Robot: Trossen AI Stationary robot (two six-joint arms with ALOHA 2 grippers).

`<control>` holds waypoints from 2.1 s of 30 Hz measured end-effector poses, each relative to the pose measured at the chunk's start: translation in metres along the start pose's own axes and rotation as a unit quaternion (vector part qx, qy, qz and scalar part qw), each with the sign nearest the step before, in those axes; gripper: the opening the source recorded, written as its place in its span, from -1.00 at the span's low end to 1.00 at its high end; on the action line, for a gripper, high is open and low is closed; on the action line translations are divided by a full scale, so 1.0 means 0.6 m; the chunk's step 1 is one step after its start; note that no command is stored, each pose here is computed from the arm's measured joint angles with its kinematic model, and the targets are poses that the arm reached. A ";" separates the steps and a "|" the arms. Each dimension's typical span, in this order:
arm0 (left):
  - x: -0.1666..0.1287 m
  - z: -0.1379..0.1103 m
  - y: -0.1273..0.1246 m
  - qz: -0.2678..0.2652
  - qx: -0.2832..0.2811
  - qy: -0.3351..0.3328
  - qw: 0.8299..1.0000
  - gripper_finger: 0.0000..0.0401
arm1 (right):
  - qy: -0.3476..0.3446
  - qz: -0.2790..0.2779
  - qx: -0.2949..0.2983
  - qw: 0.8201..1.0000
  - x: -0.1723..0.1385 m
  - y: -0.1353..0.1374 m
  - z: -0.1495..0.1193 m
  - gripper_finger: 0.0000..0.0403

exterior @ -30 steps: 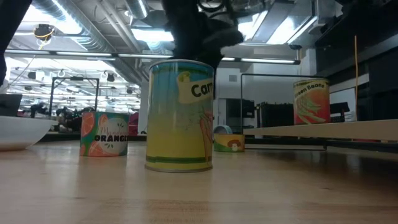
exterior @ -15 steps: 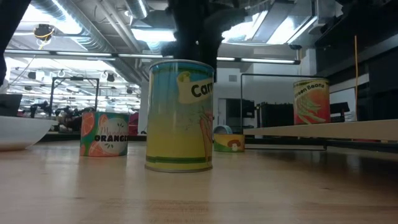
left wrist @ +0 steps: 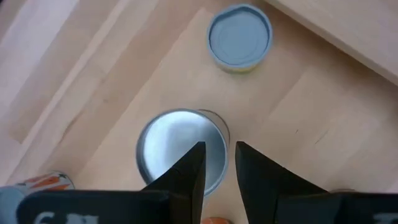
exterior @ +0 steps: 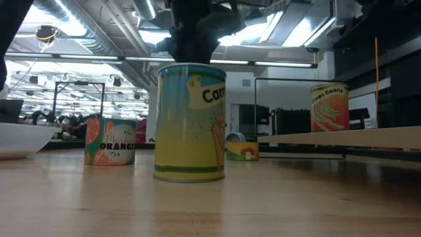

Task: Pick and place cans onto a shelf
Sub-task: Put the dark blue can onto the shelf aligned with the orange can

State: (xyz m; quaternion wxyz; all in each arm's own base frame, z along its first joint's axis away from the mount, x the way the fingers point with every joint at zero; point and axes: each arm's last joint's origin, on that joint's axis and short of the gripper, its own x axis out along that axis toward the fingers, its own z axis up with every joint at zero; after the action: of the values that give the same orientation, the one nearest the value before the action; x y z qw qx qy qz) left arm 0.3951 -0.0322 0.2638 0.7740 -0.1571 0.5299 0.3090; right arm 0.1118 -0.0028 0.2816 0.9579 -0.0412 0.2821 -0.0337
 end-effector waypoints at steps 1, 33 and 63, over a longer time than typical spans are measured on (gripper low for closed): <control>0.000 0.001 0.001 -0.002 -0.001 0.002 1.000 -0.60 | 0.000 0.000 0.000 1.000 0.000 0.000 0.000 -0.52; 0.066 0.003 -0.017 0.018 -0.014 0.027 0.999 -0.43 | 0.001 0.000 0.000 1.000 0.000 0.000 0.000 -0.52; 0.061 0.003 -0.014 0.020 0.003 0.026 0.999 -0.98 | 0.000 0.000 0.000 1.000 0.000 0.000 0.000 -0.52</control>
State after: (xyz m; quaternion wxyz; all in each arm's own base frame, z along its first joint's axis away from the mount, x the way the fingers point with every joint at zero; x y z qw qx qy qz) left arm 0.4106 -0.0264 0.2304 0.7544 -0.1522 0.5534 0.3184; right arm 0.1118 -0.0027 0.2815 0.9578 -0.0411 0.2825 -0.0333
